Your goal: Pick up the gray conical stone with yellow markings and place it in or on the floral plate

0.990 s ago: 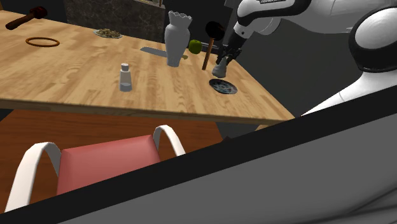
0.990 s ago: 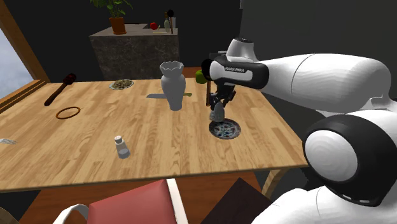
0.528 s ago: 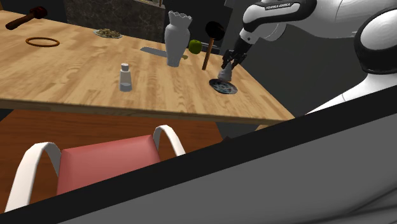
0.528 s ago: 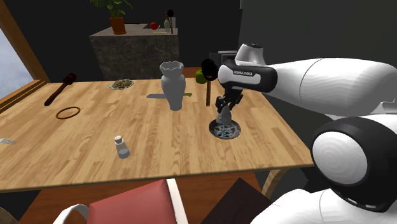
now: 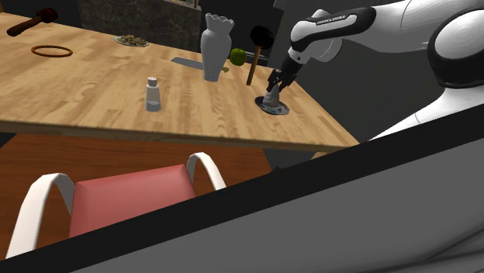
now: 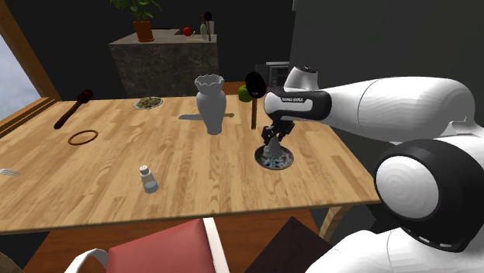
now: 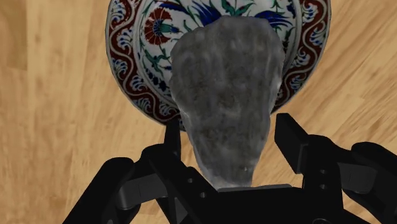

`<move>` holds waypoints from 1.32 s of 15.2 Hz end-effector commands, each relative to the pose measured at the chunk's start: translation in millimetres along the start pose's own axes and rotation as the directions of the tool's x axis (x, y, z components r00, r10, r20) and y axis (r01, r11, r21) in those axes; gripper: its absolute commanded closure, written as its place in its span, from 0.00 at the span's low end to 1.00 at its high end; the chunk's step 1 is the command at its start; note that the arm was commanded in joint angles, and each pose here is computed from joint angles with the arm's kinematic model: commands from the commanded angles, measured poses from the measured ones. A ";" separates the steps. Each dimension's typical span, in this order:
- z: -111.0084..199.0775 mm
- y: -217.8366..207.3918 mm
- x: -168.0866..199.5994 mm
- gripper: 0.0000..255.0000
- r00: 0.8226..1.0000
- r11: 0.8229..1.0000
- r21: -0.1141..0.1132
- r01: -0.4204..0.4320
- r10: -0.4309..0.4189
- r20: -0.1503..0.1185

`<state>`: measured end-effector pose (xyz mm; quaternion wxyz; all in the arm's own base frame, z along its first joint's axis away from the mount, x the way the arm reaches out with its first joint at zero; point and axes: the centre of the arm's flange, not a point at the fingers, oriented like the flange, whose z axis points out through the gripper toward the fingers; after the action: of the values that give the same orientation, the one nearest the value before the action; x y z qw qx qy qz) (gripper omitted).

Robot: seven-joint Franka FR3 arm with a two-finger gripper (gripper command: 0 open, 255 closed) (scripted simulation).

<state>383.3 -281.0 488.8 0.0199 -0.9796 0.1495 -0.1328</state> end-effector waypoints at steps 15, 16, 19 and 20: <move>17.3 2.3 -5.7 0.00 1.000 1.000 0.000 -0.003 0.003 0.009; 4.1 2.3 -5.6 0.00 1.000 1.000 0.000 -0.003 0.003 0.009; -32.7 2.3 -5.3 0.00 1.000 1.000 0.000 -0.003 0.003 0.009; -32.7 2.3 -5.3 0.00 1.000 1.000 0.000 -0.003 0.003 0.009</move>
<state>370.4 -282.4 513.6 0.0208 -0.9799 0.1505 -0.1290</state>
